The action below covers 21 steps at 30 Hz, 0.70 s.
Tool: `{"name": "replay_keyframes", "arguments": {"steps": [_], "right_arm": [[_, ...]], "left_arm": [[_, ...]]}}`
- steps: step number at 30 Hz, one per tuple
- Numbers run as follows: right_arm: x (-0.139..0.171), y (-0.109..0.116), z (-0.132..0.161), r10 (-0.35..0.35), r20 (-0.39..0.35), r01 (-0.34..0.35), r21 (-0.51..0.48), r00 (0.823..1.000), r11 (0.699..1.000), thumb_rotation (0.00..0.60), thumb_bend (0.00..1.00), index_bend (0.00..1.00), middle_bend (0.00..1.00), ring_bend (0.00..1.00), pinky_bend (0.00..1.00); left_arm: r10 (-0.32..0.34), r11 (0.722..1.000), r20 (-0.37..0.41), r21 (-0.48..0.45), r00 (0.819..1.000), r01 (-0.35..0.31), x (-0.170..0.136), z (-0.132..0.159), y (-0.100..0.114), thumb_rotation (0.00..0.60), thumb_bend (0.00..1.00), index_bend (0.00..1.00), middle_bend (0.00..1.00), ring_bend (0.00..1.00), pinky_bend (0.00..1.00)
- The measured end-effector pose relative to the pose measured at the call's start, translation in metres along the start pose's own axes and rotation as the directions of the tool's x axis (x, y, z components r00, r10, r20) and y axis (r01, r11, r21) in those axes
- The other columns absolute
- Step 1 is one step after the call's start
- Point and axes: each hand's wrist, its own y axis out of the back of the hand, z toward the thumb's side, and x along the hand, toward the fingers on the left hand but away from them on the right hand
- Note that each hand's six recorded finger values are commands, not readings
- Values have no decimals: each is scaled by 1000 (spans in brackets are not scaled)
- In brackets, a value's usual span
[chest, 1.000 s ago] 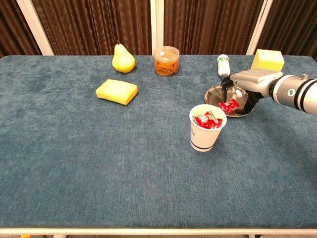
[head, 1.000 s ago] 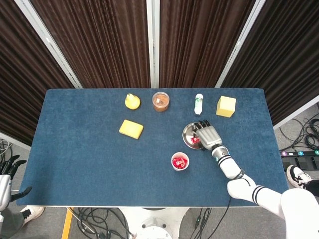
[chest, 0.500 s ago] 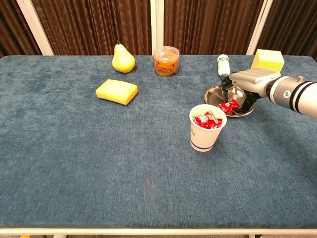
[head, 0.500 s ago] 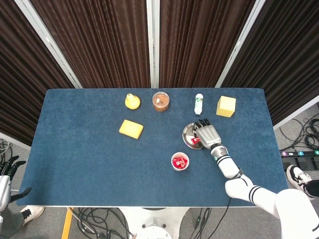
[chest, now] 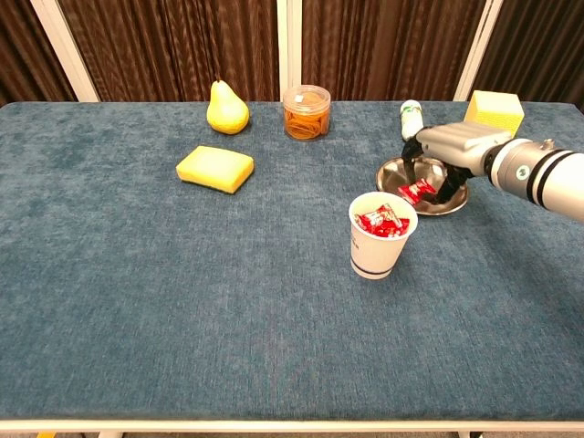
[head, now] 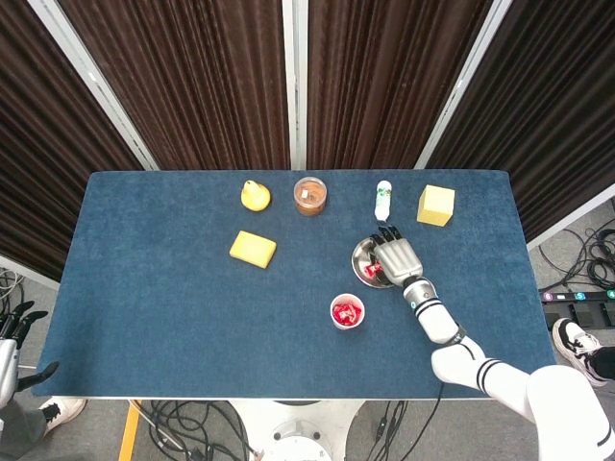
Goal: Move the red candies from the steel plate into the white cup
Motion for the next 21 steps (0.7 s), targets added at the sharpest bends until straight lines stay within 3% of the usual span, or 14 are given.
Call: {"name": "replay_keyframes", "arguments": {"steps": [6, 12, 16, 21], "right_arm": [[16, 31, 19, -73, -94, 68, -57, 993, 996, 600, 344, 526, 163, 0, 0], [51, 59, 55, -125, -255, 103, -97, 959, 990, 600, 342, 525, 154, 0, 0], [69, 58, 68, -117, -323, 96, -81, 939, 992, 600, 341, 522, 146, 0, 0], [76, 48, 72, -91, -343, 74, -64, 935, 995, 600, 339, 506, 138, 0, 0]], "left_arm": [[5, 1000, 4, 2, 1000, -5, 1, 3, 2, 600, 90, 306, 236, 215, 219], [7, 1000, 17, 4, 1000, -7, 3, 7, 3, 600, 89, 306, 236, 215, 219], [8, 1000, 13, 4, 1000, -8, 1, 6, 4, 600, 90, 306, 236, 214, 219], [8, 1000, 8, 2, 1000, -8, 0, 5, 4, 600, 90, 306, 236, 215, 219]]}}
